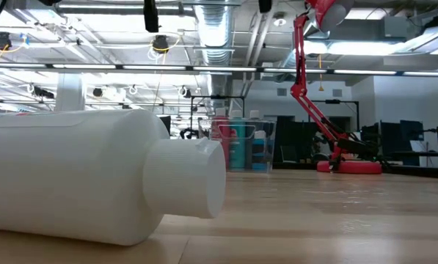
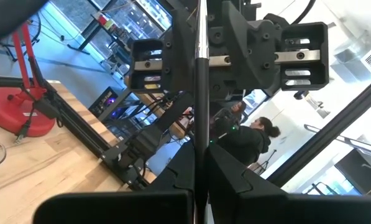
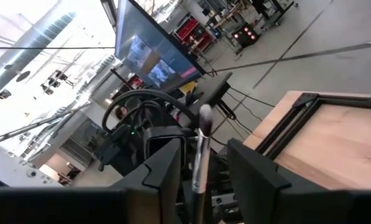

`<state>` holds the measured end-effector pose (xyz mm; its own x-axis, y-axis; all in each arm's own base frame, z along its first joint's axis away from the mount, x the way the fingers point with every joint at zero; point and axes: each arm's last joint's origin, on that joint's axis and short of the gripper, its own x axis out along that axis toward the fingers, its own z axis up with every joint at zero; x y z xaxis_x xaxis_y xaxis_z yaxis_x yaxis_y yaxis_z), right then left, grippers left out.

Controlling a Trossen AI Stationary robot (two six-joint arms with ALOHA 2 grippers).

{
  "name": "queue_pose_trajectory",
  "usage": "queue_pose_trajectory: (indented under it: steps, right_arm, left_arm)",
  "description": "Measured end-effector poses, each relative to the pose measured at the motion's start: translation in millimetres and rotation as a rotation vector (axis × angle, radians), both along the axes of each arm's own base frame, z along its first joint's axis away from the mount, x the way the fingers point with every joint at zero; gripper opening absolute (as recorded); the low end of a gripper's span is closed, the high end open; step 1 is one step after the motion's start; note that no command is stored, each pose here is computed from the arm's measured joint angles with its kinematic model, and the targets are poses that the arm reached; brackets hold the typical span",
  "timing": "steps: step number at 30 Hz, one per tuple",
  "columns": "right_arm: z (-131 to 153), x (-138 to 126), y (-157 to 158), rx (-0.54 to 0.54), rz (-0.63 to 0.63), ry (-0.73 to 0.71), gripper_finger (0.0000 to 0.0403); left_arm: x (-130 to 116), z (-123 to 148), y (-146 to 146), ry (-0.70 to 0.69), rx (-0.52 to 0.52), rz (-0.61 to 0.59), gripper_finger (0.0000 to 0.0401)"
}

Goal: Pick & Place Paint Supplies
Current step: Put the silver paintbrush into the purple cup

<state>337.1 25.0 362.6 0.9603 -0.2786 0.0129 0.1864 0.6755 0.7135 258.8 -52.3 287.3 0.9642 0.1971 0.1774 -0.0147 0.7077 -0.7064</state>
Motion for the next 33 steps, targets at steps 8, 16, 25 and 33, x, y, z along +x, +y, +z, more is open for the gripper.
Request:
queue_pose_trajectory:
  steps: [8, 16, 25, 33]
  right_arm:
    - [-0.3, 0.2, -3.5, -0.002, -0.010, 0.004, 0.0122]
    - [-0.3, 0.3, -3.6, -0.002, -0.011, 0.004, 0.0095]
    - [-1.4, 0.2, -3.5, -0.003, -0.001, 0.017, 0.0015]
    - [-2.6, 0.0, -3.0, 0.003, 0.012, 0.030, 0.0005]
  left_arm:
    - [0.1, 0.0, -0.3, -0.001, 0.002, -0.010, 0.0006]
    - [0.2, -0.2, -0.1, 0.001, -0.005, -0.011, 0.0006]
    - [0.7, -1.3, 1.3, 0.011, -0.005, -0.006, 0.0006]
    - [1.0, -2.5, 0.8, 0.020, -0.012, -0.023, 0.0012]
